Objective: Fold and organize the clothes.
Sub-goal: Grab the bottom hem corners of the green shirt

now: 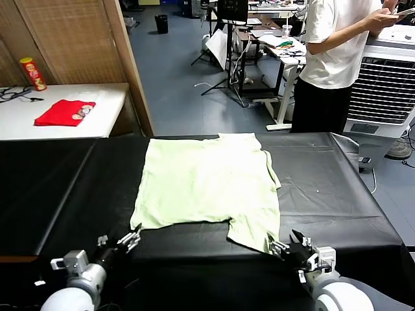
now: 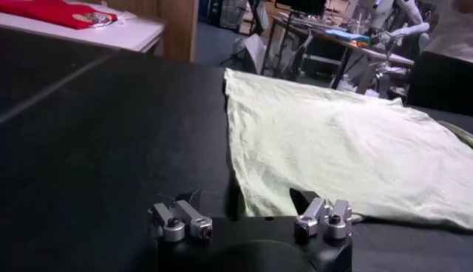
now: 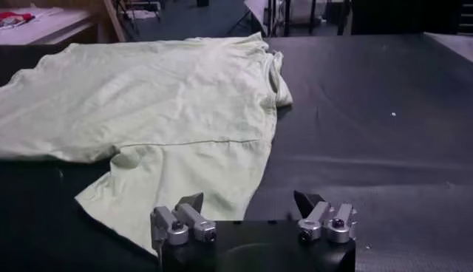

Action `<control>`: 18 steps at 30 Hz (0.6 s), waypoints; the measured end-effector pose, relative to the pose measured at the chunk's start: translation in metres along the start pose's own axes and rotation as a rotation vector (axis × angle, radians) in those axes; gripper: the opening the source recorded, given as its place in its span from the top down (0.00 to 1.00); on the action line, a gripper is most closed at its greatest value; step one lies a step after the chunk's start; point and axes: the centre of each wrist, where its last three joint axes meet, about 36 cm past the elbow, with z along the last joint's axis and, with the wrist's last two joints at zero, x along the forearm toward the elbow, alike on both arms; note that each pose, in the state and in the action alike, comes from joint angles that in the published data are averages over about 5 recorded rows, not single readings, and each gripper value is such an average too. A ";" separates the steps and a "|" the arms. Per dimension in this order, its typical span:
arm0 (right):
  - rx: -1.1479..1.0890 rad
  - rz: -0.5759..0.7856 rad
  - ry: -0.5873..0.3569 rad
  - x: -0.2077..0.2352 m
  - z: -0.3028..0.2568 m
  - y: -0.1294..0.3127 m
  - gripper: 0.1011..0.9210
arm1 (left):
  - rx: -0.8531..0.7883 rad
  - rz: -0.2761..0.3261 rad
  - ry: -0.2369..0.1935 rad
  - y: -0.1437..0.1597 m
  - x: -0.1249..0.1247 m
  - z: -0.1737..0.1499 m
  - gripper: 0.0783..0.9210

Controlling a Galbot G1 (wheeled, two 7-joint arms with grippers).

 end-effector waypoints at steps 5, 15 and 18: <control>-0.004 0.000 0.007 -0.001 0.002 0.002 0.17 | 0.001 -0.001 0.009 0.000 -0.004 0.003 0.15; -0.015 0.000 0.034 -0.008 0.012 0.014 0.70 | 0.006 -0.012 0.024 0.007 -0.013 0.012 0.53; -0.017 0.002 0.029 -0.005 0.013 0.017 0.89 | 0.006 -0.003 0.025 0.008 -0.013 0.015 0.72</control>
